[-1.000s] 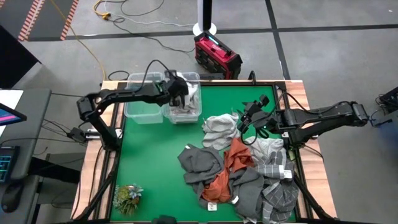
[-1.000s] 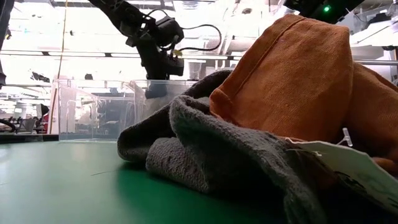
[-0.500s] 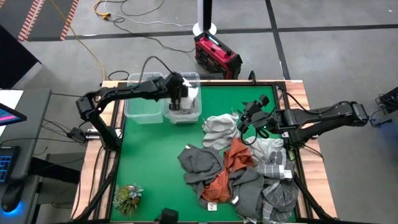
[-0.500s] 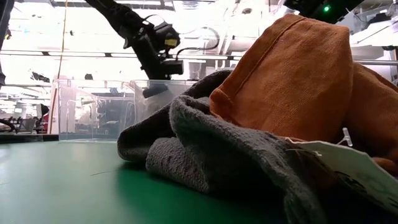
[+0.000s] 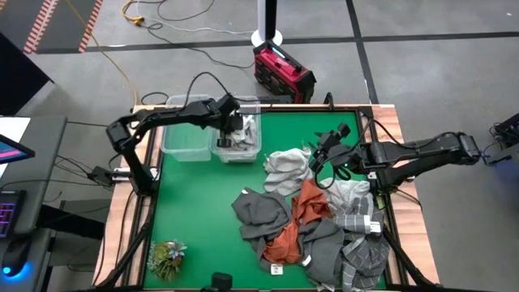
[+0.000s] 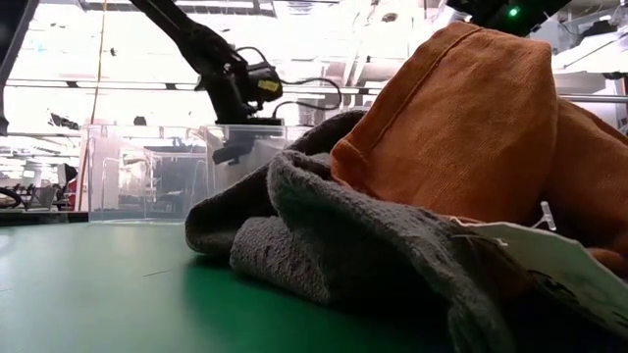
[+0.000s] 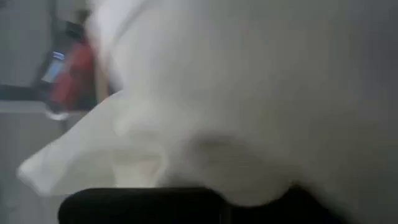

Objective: Sort towels by color in basket
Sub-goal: Put the white towel into the right transparent bin

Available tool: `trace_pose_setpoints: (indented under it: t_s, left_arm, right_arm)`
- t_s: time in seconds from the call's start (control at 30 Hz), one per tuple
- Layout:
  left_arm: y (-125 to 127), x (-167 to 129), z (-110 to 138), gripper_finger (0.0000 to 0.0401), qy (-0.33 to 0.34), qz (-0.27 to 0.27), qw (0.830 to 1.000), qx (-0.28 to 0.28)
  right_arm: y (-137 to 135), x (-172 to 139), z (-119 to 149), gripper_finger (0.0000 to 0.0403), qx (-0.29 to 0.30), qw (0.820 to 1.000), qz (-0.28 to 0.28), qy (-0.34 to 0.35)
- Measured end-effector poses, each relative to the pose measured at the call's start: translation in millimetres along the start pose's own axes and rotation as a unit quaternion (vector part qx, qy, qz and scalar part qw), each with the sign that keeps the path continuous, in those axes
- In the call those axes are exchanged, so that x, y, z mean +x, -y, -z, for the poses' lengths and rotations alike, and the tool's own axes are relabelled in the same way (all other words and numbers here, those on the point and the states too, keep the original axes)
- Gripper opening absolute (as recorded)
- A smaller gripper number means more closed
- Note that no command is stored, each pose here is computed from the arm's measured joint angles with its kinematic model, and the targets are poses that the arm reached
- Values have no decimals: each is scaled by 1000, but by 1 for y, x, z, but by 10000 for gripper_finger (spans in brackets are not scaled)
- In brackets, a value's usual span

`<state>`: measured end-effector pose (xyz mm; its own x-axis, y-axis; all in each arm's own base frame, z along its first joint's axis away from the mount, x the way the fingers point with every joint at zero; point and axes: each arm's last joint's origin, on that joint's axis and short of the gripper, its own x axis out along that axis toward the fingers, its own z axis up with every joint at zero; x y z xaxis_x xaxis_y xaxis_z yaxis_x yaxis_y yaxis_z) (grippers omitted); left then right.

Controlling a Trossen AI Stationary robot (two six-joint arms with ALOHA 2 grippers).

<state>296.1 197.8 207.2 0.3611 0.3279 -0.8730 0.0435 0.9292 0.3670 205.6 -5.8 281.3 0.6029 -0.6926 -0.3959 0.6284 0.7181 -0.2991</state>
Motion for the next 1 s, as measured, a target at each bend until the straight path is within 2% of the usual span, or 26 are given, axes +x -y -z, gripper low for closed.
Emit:
trace_pose_setpoints:
  t_s: [0.2, 0.4, 0.63, 0.83, 1.0]
  left_arm:
    - [1, 14, -1, 6, -14, 11, 999, -44]
    - [2, 14, -2, 37, -17, 10, 997, -70]
    - [6, 13, -6, 101, -19, -4, 998, -61]
    - [15, 8, -15, 167, -91, -96, 991, -28]
    - [16, -12, -29, 198, -109, -62, 992, -12]
  right_arm:
    - [2, 2, 0, 210, -5, 1000, 1, -2]
    - [2, 3, 0, 210, -7, 1000, -1, -4]
    - [1, 1, 0, 210, -2, 1000, -5, -2]
    - [1, 1, 0, 210, -1, 1000, -5, -3]
    - [1, 1, 0, 210, -1, 1000, -5, -3]
